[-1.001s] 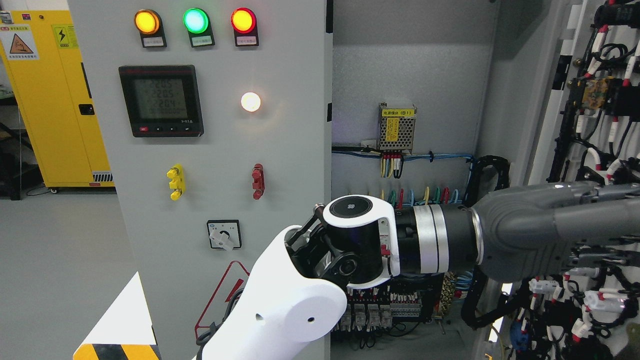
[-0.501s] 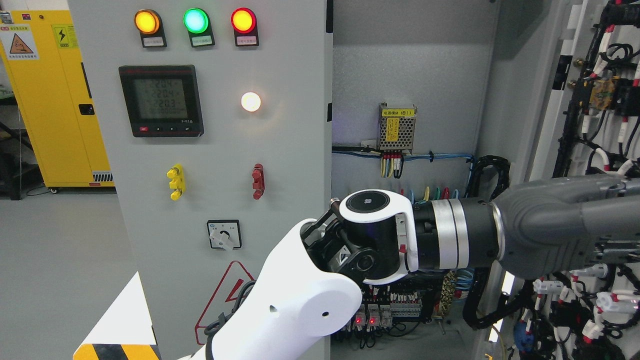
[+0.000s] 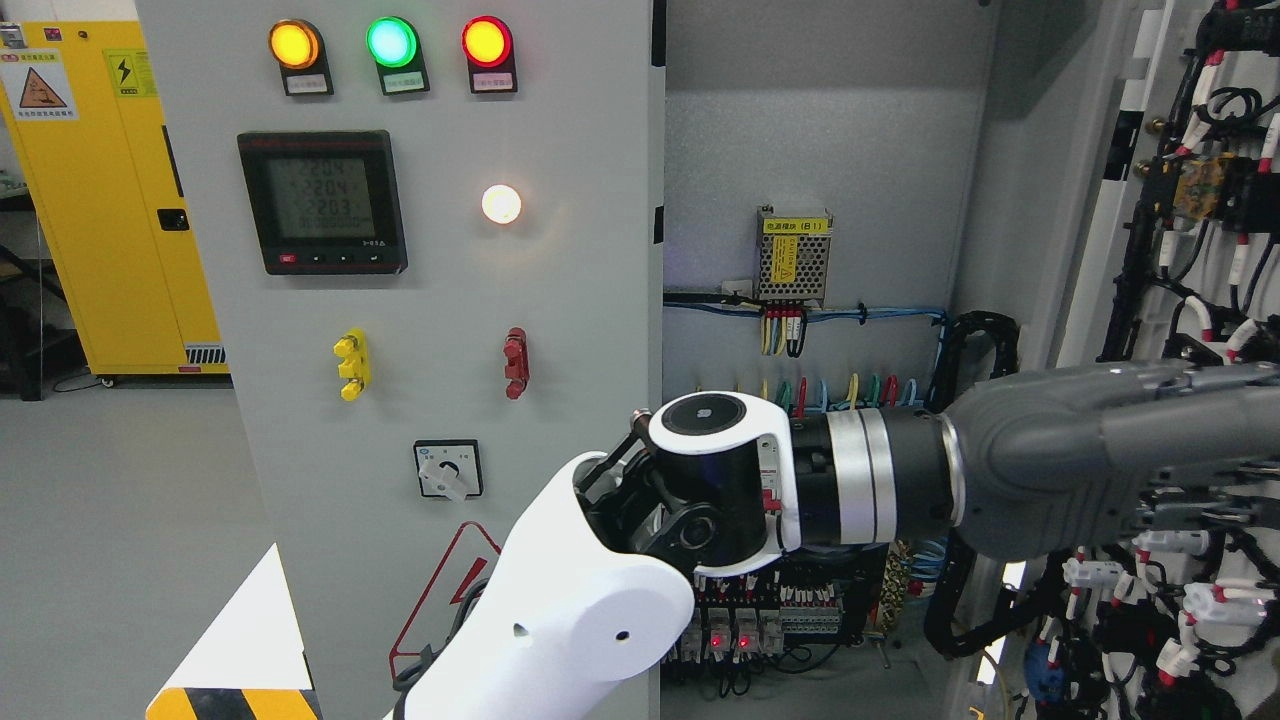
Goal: Open door with both hands
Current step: 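Withdraw the left hand down out of the cabinet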
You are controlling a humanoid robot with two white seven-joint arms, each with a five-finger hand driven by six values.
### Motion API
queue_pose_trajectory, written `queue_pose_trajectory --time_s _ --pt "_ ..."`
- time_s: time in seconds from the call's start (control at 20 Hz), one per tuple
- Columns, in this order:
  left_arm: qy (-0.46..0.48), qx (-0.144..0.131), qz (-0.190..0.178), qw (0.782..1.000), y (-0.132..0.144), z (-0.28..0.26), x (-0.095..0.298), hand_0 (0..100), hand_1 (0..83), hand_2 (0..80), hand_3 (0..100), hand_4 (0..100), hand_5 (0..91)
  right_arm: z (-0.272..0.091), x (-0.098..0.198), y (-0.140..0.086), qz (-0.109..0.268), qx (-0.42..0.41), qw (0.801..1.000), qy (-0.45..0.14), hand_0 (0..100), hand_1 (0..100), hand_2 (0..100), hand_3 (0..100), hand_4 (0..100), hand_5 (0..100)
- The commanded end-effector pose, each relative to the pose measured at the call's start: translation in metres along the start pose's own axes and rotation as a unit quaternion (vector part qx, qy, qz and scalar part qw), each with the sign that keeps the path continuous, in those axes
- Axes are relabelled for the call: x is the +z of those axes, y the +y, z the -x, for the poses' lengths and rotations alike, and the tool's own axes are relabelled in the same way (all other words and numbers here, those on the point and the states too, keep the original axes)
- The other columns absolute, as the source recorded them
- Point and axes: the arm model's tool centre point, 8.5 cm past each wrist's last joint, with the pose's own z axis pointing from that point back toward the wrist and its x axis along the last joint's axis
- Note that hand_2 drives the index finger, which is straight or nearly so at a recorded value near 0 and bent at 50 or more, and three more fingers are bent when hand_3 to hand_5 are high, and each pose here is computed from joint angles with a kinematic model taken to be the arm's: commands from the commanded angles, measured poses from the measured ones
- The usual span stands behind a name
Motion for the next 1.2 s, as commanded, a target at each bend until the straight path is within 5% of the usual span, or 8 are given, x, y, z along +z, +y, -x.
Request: queue_pose_trajectory --time_s 0.0,0.2,0.6,0.75,0.9,1.15 --pt "-0.032 -0.028 -0.080 0.996 0.016 0.000 0.100 12 55.6 0.0 0 0 0.0 0.002 0.000 0.000 0.000 0.000 1.000 0.002 0 50 4 0 0 0" --pt "-0.007 -0.019 -0.126 0.992 -0.003 0.074 0.142 12 55.6 0.0 0 0 0.0 0.002 0.000 0.000 0.000 0.000 1.000 0.002 0 50 4 0 0 0" --pt "0.024 0.051 -0.244 0.968 -0.049 0.226 0.193 12 55.6 0.0 0 0 0.0 0.002 0.000 0.000 0.000 0.000 1.000 0.002 0 50 4 0 0 0" --pt "0.036 0.097 -0.281 0.954 -0.080 0.280 0.210 12 55.6 0.0 0 0 0.0 0.003 0.000 -0.001 0.001 0.000 1.000 0.003 0 50 4 0 0 0" --pt "0.043 0.174 -0.327 0.928 -0.127 0.342 0.234 12 55.6 0.0 0 0 0.0 0.003 0.000 -0.001 0.001 0.000 1.000 0.003 0 50 4 0 0 0" --pt "0.086 0.295 -0.476 0.824 -0.199 0.460 0.325 12 55.6 0.0 0 0 0.0 0.004 0.000 -0.001 0.001 0.000 1.000 0.004 0 50 4 0 0 0"
